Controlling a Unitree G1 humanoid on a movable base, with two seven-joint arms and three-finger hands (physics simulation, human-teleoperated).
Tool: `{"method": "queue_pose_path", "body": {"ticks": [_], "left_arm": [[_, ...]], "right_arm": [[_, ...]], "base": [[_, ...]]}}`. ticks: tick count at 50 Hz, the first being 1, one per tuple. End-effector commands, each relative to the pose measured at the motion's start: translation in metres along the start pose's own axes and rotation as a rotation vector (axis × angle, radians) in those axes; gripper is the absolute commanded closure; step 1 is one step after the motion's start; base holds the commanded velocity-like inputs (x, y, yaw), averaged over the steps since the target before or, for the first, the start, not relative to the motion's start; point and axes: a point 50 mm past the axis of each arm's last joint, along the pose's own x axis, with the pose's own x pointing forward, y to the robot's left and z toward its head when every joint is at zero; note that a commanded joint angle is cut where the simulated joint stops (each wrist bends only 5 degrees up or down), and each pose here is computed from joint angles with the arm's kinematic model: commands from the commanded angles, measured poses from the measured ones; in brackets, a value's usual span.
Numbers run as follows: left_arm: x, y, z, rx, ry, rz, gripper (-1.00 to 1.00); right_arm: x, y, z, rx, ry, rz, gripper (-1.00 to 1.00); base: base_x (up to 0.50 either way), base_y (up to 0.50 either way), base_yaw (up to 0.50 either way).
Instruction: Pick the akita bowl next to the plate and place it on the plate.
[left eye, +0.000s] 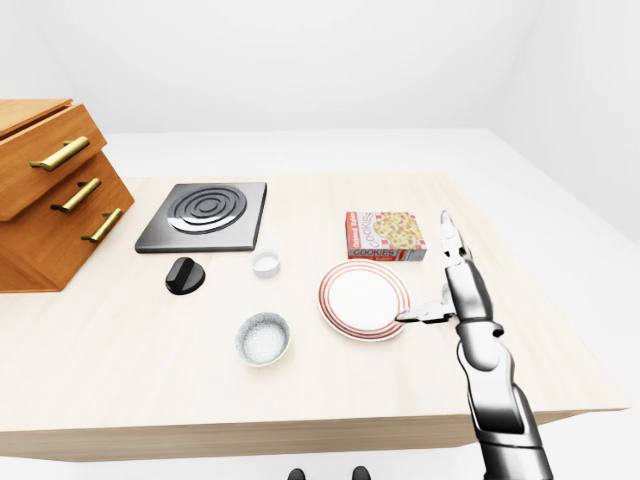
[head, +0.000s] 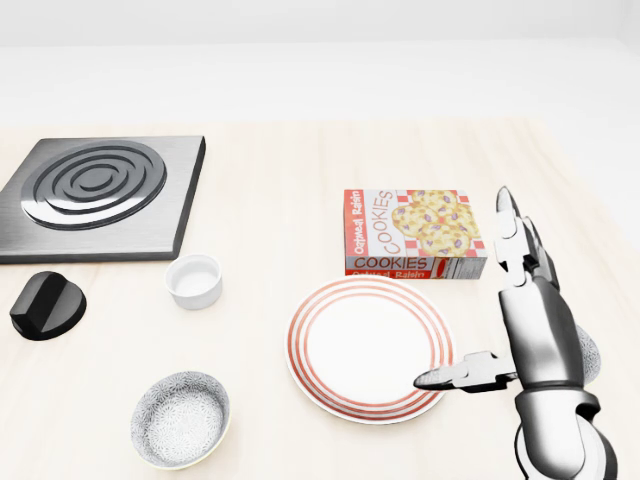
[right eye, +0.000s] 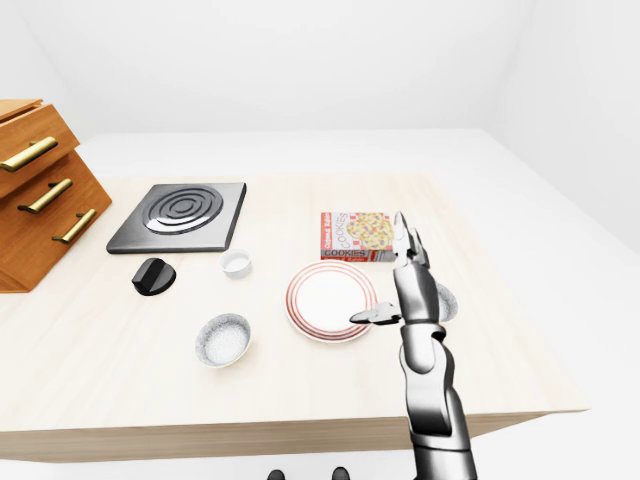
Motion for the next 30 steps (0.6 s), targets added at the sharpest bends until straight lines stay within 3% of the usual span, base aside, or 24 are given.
{"method": "queue_pose_path", "body": {"ticks": [1, 11, 21, 25, 30], "left_arm": [[0.0, 0.001, -0.001, 0.0, 0.006, 0.005, -1.0], [0.001, 0.002, -0.002, 0.0, 0.01, 0.01, -1.0], [0.001, 0.003, -0.003, -0.002, 0.014, 0.011, -1.0], [0.001, 0.004, -0.002, -0.003, 0.014, 0.012, -1.0], [0.0, 0.003, 0.001, -0.003, 0.001, 0.012, -1.0]], "right_arm": [[-0.003, -0.007, 0.001, -0.121, -0.006, -0.011, -1.0], [-0.014, -0.013, -0.002, -0.236, -0.005, -0.016, -1.0], [-0.027, -0.033, 0.002, -0.426, 0.013, -0.083, -1.0], [-0.035, -0.038, 0.002, -0.566, 0.001, -0.133, -1.0], [-0.045, -0.044, -0.008, -0.613, 0.078, -0.142, -1.0]], "base": [[0.0, 0.0, 0.0], [0.0, 0.0, 0.0], [0.0, 0.0, 0.0], [0.0, 0.0, 0.0], [0.0, 0.0, 0.0]]}}
